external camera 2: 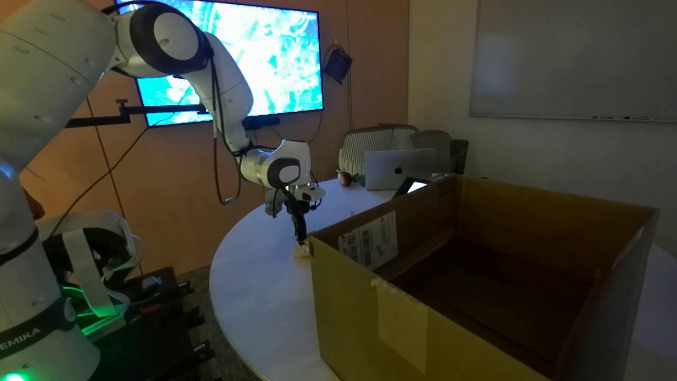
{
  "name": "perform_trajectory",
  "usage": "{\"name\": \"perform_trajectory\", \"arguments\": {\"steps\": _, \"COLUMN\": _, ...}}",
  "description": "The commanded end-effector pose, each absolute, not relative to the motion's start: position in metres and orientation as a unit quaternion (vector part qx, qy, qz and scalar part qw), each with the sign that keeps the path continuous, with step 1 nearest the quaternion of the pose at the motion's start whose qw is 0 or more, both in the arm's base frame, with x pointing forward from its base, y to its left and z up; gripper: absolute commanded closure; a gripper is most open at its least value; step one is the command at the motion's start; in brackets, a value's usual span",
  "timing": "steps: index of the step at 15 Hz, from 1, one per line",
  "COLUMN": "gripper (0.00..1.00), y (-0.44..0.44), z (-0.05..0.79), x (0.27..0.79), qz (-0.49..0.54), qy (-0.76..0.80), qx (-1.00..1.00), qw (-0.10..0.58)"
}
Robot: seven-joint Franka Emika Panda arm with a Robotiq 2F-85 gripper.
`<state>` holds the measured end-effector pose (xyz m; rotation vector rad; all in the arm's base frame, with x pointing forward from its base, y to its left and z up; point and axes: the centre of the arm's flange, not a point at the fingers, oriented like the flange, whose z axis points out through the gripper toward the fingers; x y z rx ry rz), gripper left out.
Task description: Put the marker on the cloth and wrap it up, the put the cloth in the box
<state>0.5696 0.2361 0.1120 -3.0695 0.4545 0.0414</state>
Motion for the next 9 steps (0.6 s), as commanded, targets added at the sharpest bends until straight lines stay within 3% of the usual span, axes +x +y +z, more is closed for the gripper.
{"name": "perform_trajectory", "arguments": {"steps": 1, "gripper": 0.00, "y": 0.243, "z": 0.123, "x": 0.538, "qz": 0.031, "qy": 0.105, "qx": -0.993, "qw": 0.045}}
{"name": "perform_trajectory", "arguments": {"steps": 9, "gripper": 0.00, "y": 0.242, "z": 0.175, "x": 0.522, "qz": -0.029, "qy": 0.060, "qx": -0.997, "qw": 0.030}}
